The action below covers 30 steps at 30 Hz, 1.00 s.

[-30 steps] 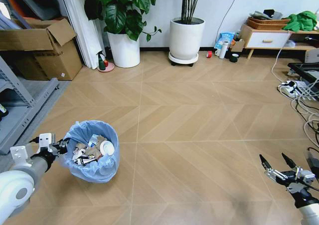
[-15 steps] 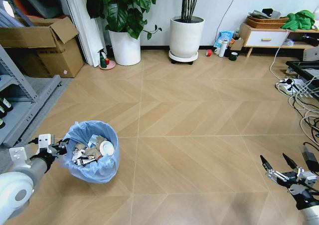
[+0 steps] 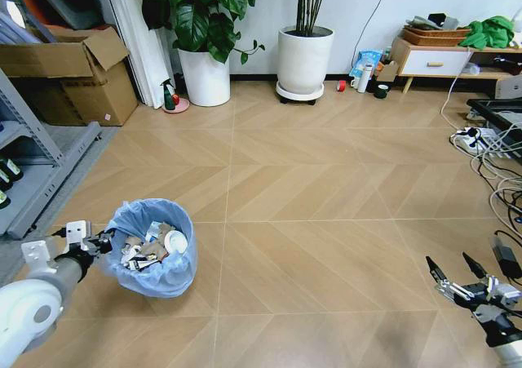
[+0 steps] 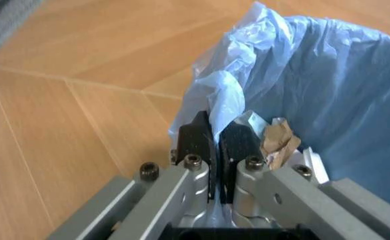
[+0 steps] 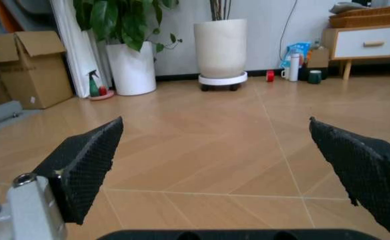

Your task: Pick up the trash bin and place the garbage on the floor into it.

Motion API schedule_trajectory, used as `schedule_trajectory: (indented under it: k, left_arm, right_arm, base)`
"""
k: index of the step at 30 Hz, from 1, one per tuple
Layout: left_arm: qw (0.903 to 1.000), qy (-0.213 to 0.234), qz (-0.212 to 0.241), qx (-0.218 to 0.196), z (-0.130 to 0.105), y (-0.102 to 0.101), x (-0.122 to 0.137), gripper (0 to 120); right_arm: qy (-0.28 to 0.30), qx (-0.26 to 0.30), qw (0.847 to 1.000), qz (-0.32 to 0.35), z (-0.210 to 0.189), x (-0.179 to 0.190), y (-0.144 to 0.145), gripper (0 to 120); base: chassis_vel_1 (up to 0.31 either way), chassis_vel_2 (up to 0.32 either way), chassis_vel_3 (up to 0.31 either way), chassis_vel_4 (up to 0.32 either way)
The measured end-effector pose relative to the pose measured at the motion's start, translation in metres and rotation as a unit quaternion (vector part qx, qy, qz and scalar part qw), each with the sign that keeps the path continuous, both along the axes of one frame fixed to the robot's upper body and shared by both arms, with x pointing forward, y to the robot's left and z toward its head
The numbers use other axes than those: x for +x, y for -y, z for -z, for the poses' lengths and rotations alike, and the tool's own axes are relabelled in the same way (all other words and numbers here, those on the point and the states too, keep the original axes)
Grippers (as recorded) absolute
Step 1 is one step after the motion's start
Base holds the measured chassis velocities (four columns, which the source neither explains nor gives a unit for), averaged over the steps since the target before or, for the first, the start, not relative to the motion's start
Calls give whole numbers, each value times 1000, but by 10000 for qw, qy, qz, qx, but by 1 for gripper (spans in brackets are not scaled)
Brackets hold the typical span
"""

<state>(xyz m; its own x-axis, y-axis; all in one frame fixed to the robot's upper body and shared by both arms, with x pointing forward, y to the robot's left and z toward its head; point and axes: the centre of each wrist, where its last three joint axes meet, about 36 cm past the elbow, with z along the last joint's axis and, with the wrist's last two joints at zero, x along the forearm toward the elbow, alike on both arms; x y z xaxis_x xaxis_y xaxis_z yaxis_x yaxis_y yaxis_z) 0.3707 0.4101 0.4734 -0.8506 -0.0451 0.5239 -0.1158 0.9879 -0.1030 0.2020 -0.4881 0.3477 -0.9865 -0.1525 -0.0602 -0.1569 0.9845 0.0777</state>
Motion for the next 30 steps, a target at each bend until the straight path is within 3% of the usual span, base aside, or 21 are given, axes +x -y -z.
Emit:
schedule_trajectory:
  k: [3, 10, 23, 30]
  left_arm:
    - [9996, -160, -236, -72, 16, -15, 8, 0]
    - [9984, -294, -435, -188, 41, -30, 32, 0]
    - [9984, -262, -438, -258, 52, -35, 53, 0]
    - [9981, -285, -438, -334, 55, -34, 54, 26]
  right_arm:
    - [-40, -50, 9999, -124, -4, 7, 2, 100]
    - [-85, -29, 9999, -119, -4, 3, -2, 100]
    - [-65, 9, 9999, -79, -3, -2, -10, 100]
    - [-57, -2, 10000, -60, -5, -3, -10, 100]
  base:
    - [0, 0, 0, 0]
    - [0, 0, 0, 0]
    - [0, 0, 0, 0]
    - [0, 0, 0, 0]
